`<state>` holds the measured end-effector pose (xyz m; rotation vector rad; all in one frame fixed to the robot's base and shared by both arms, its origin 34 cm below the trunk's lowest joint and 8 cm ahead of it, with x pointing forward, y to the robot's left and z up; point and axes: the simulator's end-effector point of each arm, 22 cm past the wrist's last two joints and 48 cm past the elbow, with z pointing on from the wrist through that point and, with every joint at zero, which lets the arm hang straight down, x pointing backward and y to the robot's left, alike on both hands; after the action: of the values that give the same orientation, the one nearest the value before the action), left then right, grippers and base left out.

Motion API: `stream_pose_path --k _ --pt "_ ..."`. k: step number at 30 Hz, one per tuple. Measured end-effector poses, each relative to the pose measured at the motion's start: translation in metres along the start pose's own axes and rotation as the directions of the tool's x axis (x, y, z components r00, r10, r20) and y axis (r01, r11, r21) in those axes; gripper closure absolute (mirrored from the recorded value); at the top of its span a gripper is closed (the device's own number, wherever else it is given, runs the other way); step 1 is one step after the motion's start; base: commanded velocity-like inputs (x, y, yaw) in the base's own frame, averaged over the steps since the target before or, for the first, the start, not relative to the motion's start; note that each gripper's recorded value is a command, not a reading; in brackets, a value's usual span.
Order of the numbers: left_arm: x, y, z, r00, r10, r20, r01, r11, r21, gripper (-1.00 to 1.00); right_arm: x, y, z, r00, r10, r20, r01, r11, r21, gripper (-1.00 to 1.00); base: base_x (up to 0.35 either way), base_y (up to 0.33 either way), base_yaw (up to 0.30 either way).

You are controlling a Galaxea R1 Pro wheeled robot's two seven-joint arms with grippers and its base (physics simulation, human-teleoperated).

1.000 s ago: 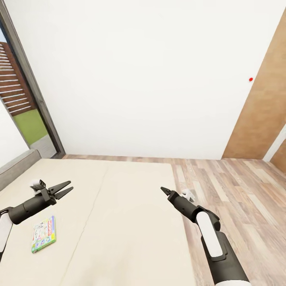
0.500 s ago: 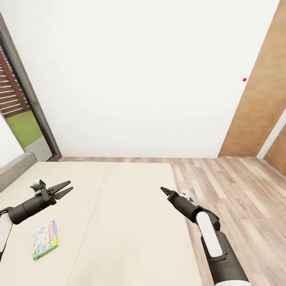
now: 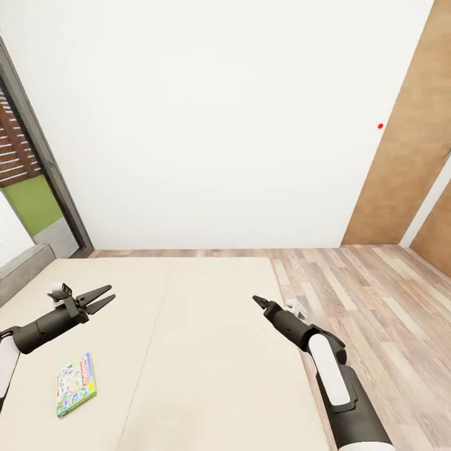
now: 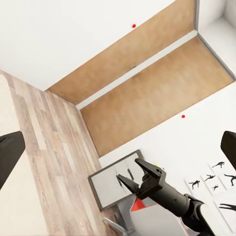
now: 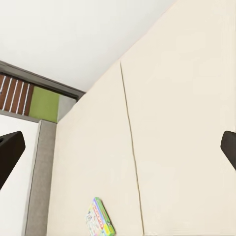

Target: Put all the toys in the child's room - the three board games (two on the bed and one on the table), the two jigsaw puzzles on the table, and the tennis ball on the table - inside the toy box on the table in the child's room.

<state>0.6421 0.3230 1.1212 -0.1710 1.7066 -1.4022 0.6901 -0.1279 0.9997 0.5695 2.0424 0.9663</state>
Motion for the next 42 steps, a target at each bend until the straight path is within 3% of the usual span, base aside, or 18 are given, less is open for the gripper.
stream_pose_path --k 42 --pt "-0.0013 0.0001 -0.0013 1.000 0.002 0.001 -0.002 1.000 -0.002 -1.00 0.0022 -0.0023 0.0008 1.000 0.001 -0.005 -0.001 1.000 0.005 -1.00 0.000 0.158 0.000"
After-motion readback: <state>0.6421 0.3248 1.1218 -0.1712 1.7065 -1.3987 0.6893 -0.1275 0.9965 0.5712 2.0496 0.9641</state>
